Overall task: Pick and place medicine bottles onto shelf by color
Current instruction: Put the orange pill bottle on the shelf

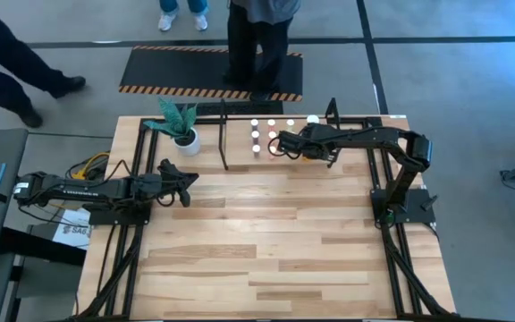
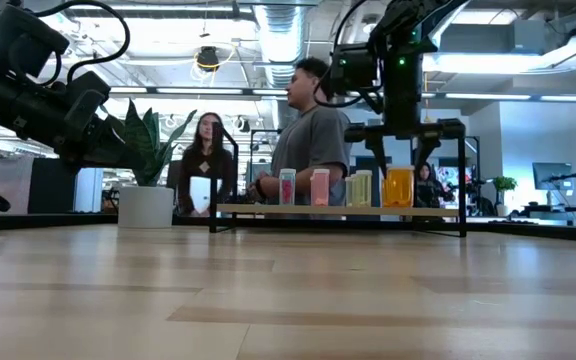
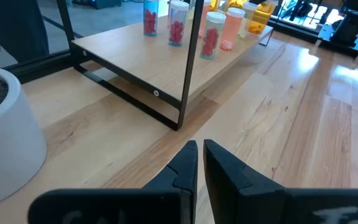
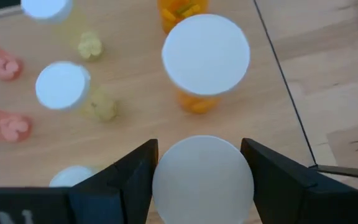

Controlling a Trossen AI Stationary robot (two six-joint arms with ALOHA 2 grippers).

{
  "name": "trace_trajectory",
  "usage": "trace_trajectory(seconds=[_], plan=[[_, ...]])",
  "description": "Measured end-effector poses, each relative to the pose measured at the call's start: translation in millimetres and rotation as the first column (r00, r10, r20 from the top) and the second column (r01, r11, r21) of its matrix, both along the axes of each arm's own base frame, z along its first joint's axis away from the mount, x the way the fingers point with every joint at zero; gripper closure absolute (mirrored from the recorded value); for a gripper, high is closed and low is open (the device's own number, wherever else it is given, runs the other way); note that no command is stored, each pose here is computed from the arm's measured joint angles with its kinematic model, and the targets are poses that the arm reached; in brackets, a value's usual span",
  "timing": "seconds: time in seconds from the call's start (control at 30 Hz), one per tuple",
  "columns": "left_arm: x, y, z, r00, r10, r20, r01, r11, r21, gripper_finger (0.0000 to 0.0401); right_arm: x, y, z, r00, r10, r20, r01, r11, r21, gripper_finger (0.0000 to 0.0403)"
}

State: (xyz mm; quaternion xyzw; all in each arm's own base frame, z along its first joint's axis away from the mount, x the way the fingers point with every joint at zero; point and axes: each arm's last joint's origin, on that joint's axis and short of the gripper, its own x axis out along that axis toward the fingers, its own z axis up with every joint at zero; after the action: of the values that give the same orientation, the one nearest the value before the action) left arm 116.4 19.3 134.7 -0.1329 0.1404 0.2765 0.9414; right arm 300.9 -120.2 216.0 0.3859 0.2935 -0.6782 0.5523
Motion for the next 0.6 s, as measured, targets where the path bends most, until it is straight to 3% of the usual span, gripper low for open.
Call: trace_trajectory(seconds=[0.6], plan=[[0.0,0.0,0.1,1.000,0.001,0.000,-0.001,1.000,0.000,0.0388,-6.4,2.3,-2.6,0.986,-0.165,0.038,0.165,0.986,0.009,0.0152]])
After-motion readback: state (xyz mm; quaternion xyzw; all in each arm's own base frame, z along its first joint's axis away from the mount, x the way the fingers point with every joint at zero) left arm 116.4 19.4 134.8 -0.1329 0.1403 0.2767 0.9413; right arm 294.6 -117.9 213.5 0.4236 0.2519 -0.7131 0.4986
